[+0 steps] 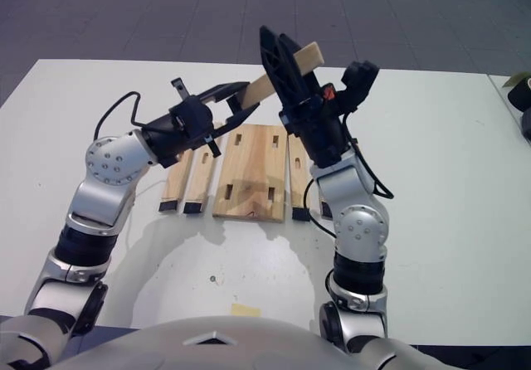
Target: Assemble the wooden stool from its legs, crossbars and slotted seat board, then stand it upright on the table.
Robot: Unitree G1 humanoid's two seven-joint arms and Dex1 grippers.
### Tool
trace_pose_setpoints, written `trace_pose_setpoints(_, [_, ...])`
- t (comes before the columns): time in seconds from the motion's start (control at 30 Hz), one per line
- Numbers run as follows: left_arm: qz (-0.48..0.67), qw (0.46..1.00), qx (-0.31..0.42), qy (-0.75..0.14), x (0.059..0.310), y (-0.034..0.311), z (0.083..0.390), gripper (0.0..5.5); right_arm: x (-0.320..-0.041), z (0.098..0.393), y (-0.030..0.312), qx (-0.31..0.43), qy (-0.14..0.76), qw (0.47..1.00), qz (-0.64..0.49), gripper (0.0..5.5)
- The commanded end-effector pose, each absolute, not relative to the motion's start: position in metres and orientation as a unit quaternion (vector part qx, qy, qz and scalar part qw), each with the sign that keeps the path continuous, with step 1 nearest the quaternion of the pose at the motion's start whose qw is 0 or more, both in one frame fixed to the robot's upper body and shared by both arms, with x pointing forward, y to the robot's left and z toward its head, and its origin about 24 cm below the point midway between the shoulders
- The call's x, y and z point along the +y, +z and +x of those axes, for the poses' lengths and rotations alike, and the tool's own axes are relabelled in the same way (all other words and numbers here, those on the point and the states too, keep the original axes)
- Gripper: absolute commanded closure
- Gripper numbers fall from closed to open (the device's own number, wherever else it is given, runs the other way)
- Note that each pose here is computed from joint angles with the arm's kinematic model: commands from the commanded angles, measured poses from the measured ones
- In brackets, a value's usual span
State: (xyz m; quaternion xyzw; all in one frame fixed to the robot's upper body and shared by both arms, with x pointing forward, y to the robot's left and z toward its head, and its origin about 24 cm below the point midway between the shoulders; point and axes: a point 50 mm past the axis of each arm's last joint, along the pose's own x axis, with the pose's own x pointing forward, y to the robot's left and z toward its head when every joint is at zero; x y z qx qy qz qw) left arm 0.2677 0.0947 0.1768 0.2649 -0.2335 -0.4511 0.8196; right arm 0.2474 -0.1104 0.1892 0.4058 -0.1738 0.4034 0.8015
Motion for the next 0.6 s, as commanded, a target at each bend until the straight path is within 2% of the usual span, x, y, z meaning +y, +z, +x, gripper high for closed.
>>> trace_pose_setpoints(0.03, [0.256, 0.820, -0.226, -0.460, 0.093, 0.175, 0.266, 4.19, -0.114, 0.243, 0.185, -0.163, 0.410, 0.810, 0.387, 2.55])
trace_pose_setpoints(0.47, [0.239, 0.818, -0.224, -0.473, 0.090, 0.176, 0.261, 4.19, -0.122, 0.245, 0.177, -0.159, 0.395, 0.823, 0.375, 4.64])
trace_pose_setpoints(0.6, [0.237, 0.817, -0.224, -0.476, 0.090, 0.180, 0.261, 4.19, -0.128, 0.246, 0.174, -0.160, 0.375, 0.831, 0.378, 5.06])
